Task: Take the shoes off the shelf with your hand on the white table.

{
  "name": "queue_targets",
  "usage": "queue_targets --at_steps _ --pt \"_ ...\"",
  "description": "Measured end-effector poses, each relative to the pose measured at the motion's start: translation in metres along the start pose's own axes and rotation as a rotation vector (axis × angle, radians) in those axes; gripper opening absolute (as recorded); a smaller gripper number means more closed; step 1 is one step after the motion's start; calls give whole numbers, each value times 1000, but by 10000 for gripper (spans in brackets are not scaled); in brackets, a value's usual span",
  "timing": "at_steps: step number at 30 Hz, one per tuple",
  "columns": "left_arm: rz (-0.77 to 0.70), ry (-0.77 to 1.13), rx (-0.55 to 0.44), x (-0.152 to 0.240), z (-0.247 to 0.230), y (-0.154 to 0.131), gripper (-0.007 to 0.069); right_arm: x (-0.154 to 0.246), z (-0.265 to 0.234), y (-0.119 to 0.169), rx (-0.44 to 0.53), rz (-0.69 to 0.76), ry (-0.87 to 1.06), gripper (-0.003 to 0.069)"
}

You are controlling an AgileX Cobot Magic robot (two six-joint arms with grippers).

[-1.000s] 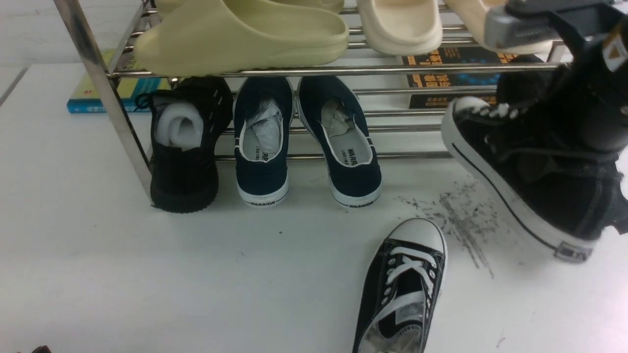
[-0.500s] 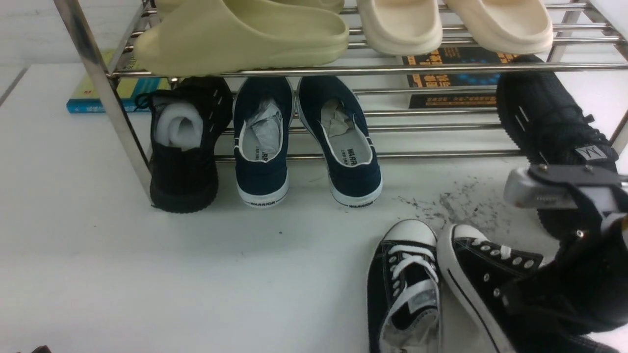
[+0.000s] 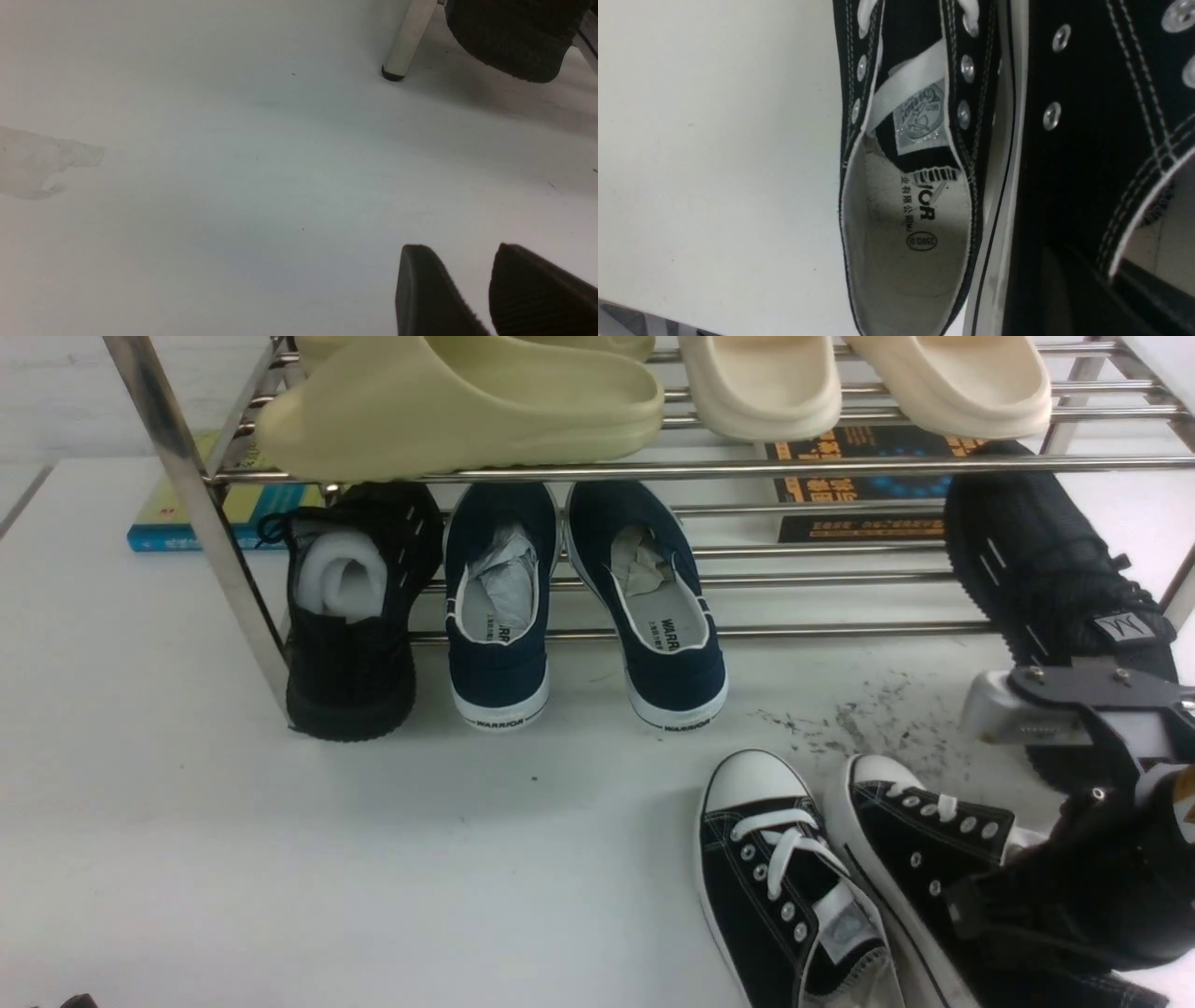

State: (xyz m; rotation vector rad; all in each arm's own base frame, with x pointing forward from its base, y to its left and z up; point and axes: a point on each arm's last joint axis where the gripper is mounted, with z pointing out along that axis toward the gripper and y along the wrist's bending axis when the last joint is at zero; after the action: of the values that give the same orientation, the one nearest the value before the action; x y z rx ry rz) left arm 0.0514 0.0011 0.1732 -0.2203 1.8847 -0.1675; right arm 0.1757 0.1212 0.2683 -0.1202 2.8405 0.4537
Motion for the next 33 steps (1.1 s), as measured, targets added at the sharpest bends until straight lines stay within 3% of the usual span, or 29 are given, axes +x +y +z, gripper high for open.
queue_targets --at_steps 7,14,21,33 --pt "1 0 0 0 0 0 242 -6 -6 -1 53 -50 -16 13" --pt "1 0 0 0 0 0 242 -11 25 -1 100 -103 116 20" --pt "1 0 0 0 0 0 242 -29 50 -6 177 -277 94 21" --pt "1 0 0 0 0 0 242 -29 49 2 91 -214 101 50"
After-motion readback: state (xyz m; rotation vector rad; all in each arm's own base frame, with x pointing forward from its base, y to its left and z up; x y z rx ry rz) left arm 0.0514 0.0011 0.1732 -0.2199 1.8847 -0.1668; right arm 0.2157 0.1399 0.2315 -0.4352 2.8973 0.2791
